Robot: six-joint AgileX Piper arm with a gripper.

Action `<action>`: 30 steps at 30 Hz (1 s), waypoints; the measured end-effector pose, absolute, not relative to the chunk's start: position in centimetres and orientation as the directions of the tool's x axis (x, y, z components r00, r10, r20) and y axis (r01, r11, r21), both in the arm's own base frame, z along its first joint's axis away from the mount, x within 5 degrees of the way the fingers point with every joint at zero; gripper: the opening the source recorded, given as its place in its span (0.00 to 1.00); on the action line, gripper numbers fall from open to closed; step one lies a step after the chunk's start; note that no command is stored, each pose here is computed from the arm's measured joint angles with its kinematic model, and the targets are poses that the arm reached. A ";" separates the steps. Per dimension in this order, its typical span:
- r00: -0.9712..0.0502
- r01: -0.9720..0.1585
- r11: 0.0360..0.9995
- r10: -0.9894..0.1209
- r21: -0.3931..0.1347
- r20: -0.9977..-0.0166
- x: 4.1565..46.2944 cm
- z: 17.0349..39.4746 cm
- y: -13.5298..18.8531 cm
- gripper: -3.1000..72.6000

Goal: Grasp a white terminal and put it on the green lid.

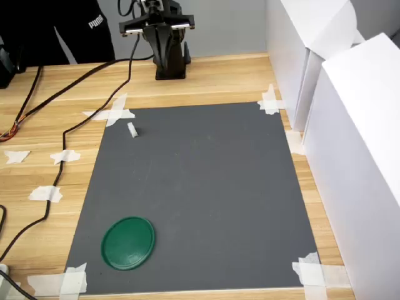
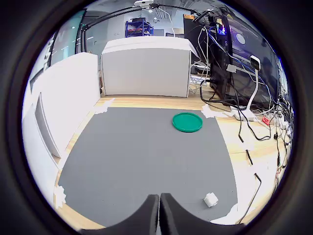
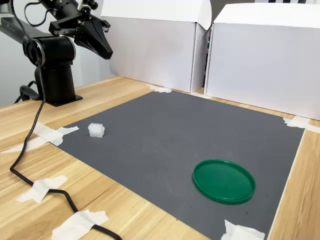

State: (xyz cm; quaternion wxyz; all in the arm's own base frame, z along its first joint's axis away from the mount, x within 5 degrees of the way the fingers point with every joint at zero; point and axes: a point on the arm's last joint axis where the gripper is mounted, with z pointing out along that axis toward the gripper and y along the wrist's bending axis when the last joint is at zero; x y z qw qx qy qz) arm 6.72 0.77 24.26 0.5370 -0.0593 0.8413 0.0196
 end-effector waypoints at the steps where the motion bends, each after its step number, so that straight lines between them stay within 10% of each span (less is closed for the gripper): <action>1: -0.416 -0.121 0.992 -0.079 -0.031 -0.906 6.7 24.3 0.8 0.02; 30: -0.422 -0.127 0.990 -0.110 -0.062 -0.900 7.1 24.4 0.7 0.02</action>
